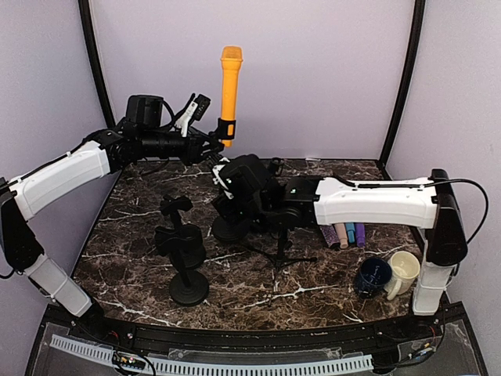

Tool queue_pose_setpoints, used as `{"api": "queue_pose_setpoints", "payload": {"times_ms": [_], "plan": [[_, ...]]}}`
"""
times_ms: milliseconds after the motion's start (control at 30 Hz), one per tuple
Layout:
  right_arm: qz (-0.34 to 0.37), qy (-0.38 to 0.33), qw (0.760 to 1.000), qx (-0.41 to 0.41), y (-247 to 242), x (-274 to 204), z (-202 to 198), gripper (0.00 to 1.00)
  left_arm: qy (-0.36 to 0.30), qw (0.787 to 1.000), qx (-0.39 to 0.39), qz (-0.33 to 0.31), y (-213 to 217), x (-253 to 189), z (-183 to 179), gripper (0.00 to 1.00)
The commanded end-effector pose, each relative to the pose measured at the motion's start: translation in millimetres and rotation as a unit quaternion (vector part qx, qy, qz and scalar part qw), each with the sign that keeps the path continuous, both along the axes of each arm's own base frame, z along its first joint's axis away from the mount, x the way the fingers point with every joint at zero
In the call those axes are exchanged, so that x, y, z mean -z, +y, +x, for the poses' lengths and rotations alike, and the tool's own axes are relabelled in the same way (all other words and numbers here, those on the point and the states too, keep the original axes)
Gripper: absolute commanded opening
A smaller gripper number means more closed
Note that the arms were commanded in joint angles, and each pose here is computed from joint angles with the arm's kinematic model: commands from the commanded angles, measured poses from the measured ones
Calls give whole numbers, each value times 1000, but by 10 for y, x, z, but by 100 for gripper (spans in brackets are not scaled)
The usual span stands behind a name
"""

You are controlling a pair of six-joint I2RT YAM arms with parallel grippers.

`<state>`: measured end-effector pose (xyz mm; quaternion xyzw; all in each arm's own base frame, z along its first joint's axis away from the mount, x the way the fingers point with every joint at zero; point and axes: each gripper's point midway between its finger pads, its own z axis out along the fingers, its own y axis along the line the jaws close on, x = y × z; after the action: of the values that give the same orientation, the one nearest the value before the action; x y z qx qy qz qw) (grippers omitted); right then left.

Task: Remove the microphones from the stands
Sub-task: Unscrew the knob on the stand of the microphone stand.

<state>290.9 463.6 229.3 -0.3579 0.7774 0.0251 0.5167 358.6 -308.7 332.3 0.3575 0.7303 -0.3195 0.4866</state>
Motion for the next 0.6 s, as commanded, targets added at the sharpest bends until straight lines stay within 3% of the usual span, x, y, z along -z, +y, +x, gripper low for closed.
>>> {"api": "queue_pose_setpoints", "payload": {"times_ms": [0, 300, 567], "plan": [[147, -4, 989, -5, -167, -753, -101, 75, -82, 996, -1, -28, -2, -461, 40, 0], [270, 62, 961, 29, -771, -900, -24, 83, -75, 997, -6, -18, -9, -354, 127, 0], [303, 70, 949, 59, -990, -902, 10, 83, -70, 997, 5, -13, -38, -111, 128, 0]]}}
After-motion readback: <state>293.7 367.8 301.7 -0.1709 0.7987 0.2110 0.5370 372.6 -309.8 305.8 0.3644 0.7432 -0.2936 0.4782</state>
